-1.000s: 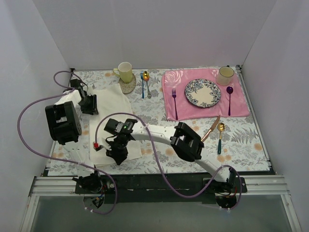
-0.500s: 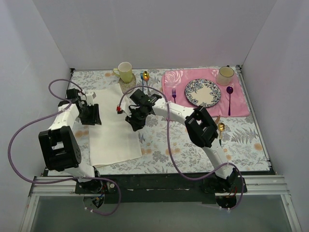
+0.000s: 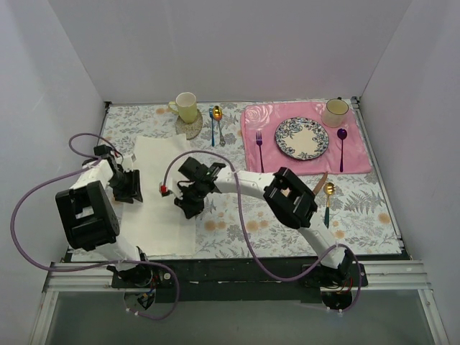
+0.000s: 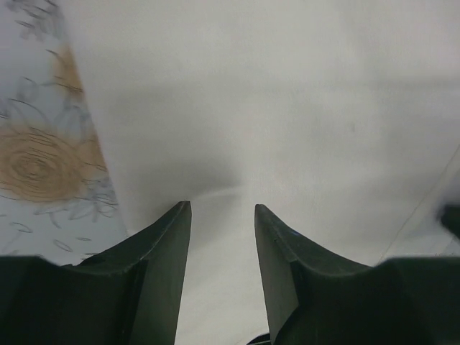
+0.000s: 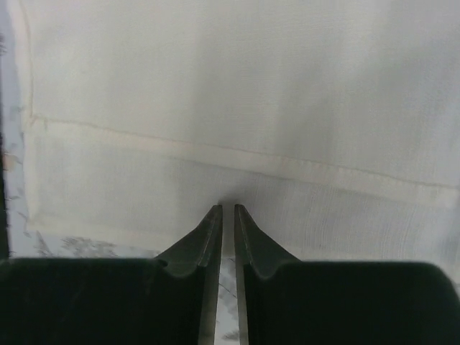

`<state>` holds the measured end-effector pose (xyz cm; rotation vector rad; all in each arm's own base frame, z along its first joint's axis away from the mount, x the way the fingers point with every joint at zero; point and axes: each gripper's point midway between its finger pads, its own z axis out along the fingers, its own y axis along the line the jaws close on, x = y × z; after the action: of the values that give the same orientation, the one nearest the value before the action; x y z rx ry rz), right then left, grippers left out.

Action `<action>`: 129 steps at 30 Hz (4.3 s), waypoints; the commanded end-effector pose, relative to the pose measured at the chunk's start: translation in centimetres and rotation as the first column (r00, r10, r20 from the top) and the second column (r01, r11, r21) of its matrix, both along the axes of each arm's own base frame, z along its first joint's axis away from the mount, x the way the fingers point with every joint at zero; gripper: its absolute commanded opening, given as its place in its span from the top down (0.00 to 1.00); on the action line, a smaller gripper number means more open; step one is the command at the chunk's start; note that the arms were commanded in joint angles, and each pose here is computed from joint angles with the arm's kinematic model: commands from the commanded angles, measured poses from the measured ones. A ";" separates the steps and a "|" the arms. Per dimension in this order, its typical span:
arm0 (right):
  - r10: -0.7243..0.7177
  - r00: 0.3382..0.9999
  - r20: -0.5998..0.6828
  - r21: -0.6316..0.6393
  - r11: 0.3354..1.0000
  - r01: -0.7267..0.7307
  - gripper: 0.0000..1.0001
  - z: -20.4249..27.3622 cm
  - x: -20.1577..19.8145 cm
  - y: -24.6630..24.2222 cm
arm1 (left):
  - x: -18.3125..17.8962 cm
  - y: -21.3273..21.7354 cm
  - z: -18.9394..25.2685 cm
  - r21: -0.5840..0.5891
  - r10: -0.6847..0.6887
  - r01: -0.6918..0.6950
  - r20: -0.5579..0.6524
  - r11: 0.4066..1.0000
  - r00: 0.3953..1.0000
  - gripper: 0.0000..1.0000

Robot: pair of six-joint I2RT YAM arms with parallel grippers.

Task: Fold the napkin into a case and place the utensils inside
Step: Rotate the rectangle-folded napkin at the center of the board, then move the rectangle-folded napkin to the center of the board, then smooth out the rectangle-folded napkin at the center of the board.

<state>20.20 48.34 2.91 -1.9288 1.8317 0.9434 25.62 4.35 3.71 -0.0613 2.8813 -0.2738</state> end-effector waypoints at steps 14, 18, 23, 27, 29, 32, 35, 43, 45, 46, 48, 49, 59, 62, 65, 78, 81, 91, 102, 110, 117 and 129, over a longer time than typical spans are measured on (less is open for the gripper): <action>-0.076 0.978 -0.193 0.250 0.960 0.124 0.54 11.1 3.1 -1.7 | 11.9 -3.2 -1.6 0.055 -0.209 0.203 0.143 0.978 0.967 0.62; -0.167 0.977 -0.132 0.197 0.962 0.191 0.54 11.1 7.2 -5.6 | 13.9 -5.3 -3.3 0.015 -0.202 0.202 0.132 0.979 0.970 0.69; -0.265 0.963 -0.056 0.160 0.949 0.270 0.57 10.4 10.8 -8.7 | 16.6 -11.2 -4.7 0.053 -0.415 0.412 0.157 0.909 0.896 0.78; -0.305 0.951 0.048 0.136 0.945 0.296 0.60 9.0 12.9 -9.3 | 18.1 -15.9 -2.9 0.007 -0.556 0.573 0.253 0.819 0.792 0.83; -0.327 0.942 0.081 0.115 0.941 0.317 0.61 7.7 14.2 -9.4 | 19.5 -16.2 -0.3 -0.008 -0.550 0.579 0.304 0.815 0.778 0.78; -0.349 0.932 0.101 0.094 0.936 0.341 0.62 6.1 15.4 -9.2 | 20.8 -13.8 5.5 -0.066 -0.448 0.517 0.414 0.854 0.792 0.54; -0.372 0.922 0.110 0.113 0.926 0.361 0.63 5.3 16.7 -8.3 | 18.7 -9.5 9.0 -0.039 -0.383 0.443 0.440 0.896 0.812 0.48; -0.386 0.909 0.155 0.060 0.923 0.381 0.65 1.1 18.5 -7.4 | 4.9 -6.0 7.0 0.000 -0.401 0.415 0.258 0.910 0.879 0.49; -0.376 0.913 0.159 0.028 0.926 0.377 0.67 -0.1 18.2 -7.9 | 1.6 -6.2 5.2 -0.032 -0.385 0.400 0.207 0.916 0.899 0.50; -0.366 0.917 0.157 0.020 0.930 0.367 0.69 -0.4 17.8 -7.9 | 0.8 -6.0 4.4 -0.024 -0.369 0.380 0.192 0.925 0.909 0.51; -0.347 0.925 0.152 0.006 0.937 0.350 0.71 -0.7 16.8 -8.2 | -1.5 -6.0 2.3 -0.041 -0.356 0.364 0.134 0.931 0.925 0.52; -0.334 0.932 0.140 -0.014 0.940 0.340 0.71 -1.4 15.7 -8.3 | -1.6 -5.3 1.7 -0.012 -0.334 0.338 0.126 0.941 0.934 0.53; -0.223 0.974 -0.042 -0.191 0.959 0.211 0.76 -3.9 3.3 -11.4 | 3.4 0.4 -3.2 0.136 -0.252 0.245 0.036 0.960 0.967 0.65; -0.225 0.970 -0.095 -0.218 0.955 0.200 0.76 -3.8 0.5 -12.3 | 7.6 1.0 -3.6 0.130 -0.247 0.237 0.069 0.963 0.966 0.66; -0.246 0.966 -0.080 -0.205 0.952 0.225 0.75 -2.5 0.8 -12.3 | 11.8 0.8 -2.3 0.108 -0.261 0.247 0.139 0.963 0.955 0.66; -0.304 0.951 -0.058 -0.093 0.950 0.298 0.65 5.2 5.3 -12.7 | 12.8 0.3 4.9 -0.012 -0.282 0.300 0.306 0.954 0.909 0.57; -0.326 0.945 -0.024 -0.168 0.933 0.318 0.66 2.6 5.8 -13.9 | 9.9 0.4 3.7 0.005 -0.254 0.261 0.256 0.965 0.933 0.56; -0.378 0.925 -0.037 -0.297 0.888 0.351 0.69 -1.1 4.4 -15.9 | 2.5 3.4 -2.0 0.097 -0.157 0.148 0.094 0.984 0.983 0.65; -0.348 0.932 -0.103 -0.211 0.923 0.321 0.66 2.4 2.4 -14.1 | -0.4 3.5 -0.1 0.103 -0.066 0.054 0.115 0.993 0.991 0.62; -0.313 0.950 0.001 -0.151 0.939 0.310 0.54 6.6 4.2 -15.2 | 2.4 3.4 5.9 0.020 -0.012 0.008 0.227 1.000 0.974 0.48; -0.274 0.959 0.074 -0.204 0.937 0.284 0.45 5.1 2.4 -16.1 | -0.1 4.2 6.1 -0.071 0.084 -0.072 0.184 0.995 0.979 0.44; -0.459 0.880 0.121 -0.279 0.835 0.474 0.43 2.7 3.7 -18.7 | -2.2 10.6 4.8 -0.029 0.252 -0.251 0.179 0.968 0.951 0.44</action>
<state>22.34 29.65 4.38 -1.6576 2.3534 0.4734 23.47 13.78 8.30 -0.3962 2.6802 -0.2528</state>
